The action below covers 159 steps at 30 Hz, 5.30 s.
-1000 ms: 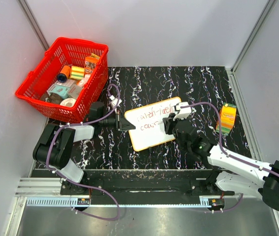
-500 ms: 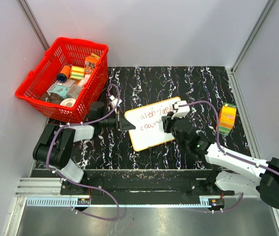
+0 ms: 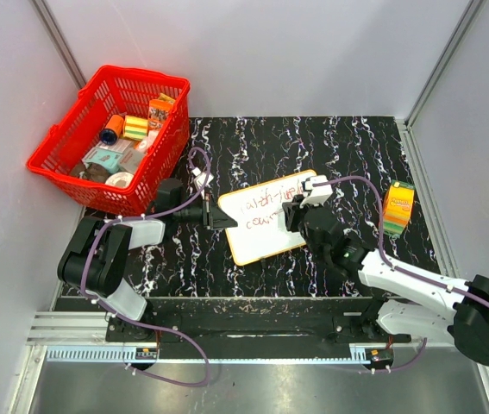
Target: Write a sentence on the whiteboard
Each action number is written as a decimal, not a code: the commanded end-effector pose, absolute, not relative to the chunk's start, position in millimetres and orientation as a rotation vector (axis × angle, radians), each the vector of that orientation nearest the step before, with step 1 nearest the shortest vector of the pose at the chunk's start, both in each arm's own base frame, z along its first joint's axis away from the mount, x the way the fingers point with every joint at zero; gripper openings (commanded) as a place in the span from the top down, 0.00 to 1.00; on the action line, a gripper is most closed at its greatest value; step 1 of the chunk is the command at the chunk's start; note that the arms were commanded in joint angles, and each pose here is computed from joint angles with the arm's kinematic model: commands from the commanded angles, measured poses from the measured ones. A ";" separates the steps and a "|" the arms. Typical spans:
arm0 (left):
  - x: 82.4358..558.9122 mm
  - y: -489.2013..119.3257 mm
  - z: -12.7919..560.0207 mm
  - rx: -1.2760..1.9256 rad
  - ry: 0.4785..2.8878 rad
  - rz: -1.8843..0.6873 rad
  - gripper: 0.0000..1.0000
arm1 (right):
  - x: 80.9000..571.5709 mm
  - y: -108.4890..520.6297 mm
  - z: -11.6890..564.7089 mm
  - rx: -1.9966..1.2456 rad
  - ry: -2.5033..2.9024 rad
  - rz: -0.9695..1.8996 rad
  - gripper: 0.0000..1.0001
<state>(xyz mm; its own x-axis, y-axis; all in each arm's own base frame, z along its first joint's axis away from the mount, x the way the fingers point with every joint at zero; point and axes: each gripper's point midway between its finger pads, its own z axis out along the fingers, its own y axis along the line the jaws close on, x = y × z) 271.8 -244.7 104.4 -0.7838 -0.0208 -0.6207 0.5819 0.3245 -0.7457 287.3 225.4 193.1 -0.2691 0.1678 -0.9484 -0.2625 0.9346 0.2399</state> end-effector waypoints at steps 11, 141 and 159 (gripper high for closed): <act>287.3 -235.4 77.7 0.501 2.106 -1.295 1.00 | 284.8 227.8 190.3 -0.065 1.820 0.448 1.00; 287.1 -236.1 77.9 0.513 2.104 -1.286 1.00 | 299.8 212.8 206.8 -0.044 1.800 0.434 1.00; 286.5 -236.8 76.9 0.513 2.109 -1.287 1.00 | 291.0 197.6 183.3 -0.029 1.862 0.375 1.00</act>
